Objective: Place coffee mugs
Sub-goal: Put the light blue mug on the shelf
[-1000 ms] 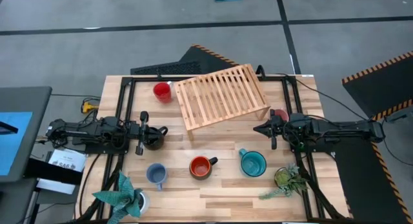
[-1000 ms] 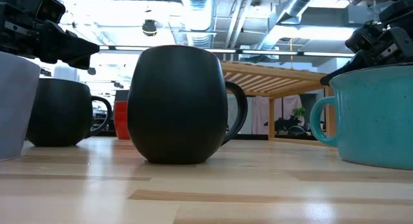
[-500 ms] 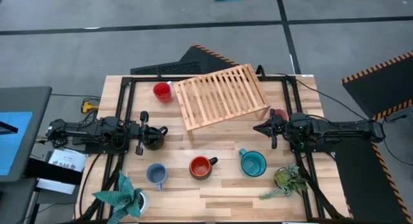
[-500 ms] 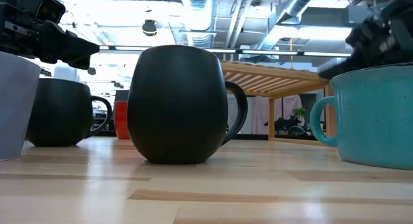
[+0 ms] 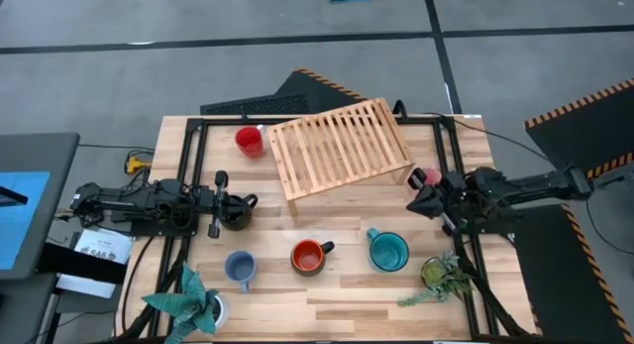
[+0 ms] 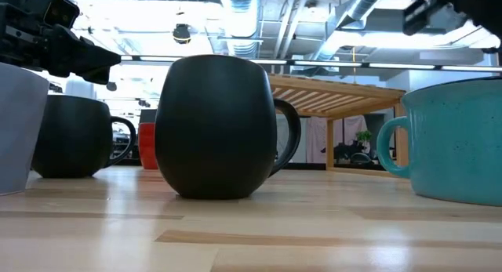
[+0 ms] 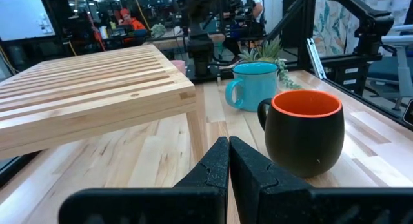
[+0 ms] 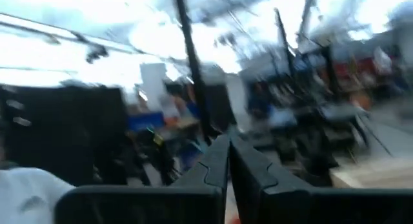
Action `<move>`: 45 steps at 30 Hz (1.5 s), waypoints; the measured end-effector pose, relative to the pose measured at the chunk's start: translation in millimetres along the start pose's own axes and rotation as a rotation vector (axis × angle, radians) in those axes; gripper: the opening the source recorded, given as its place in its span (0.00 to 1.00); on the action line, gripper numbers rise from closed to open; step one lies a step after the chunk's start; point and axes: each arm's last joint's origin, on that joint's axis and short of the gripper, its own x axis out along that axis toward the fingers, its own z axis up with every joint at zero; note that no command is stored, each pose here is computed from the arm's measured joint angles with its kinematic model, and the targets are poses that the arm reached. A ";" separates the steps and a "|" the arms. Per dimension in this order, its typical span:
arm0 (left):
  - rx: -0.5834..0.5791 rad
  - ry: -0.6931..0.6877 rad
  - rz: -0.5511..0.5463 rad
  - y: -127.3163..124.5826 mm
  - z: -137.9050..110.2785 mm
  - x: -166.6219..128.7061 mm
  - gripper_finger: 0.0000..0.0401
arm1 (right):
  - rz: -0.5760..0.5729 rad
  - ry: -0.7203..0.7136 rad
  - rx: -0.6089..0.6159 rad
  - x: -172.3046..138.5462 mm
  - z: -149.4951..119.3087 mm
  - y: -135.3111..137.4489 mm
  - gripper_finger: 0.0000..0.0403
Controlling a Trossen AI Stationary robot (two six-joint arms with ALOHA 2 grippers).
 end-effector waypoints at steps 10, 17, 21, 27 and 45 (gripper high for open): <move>0.000 0.000 0.000 0.0 -0.1 0.0 0.00 | -0.139 0.529 0.102 44.7 41.4 11.0 0.39; 0.000 0.000 0.000 0.0 0.0 0.0 0.00 | -0.236 0.921 0.272 67.8 40.7 32.7 0.53; 0.000 0.000 0.000 0.0 0.0 0.0 0.00 | -0.434 1.144 0.284 71.9 20.0 37.8 0.54; 0.000 -0.001 0.000 0.0 0.1 0.0 0.00 | -0.783 1.410 0.345 70.6 -19.4 31.8 0.54; 0.000 0.000 0.000 0.0 -0.1 0.0 0.00 | -0.883 1.563 0.387 86.0 -55.0 19.7 0.49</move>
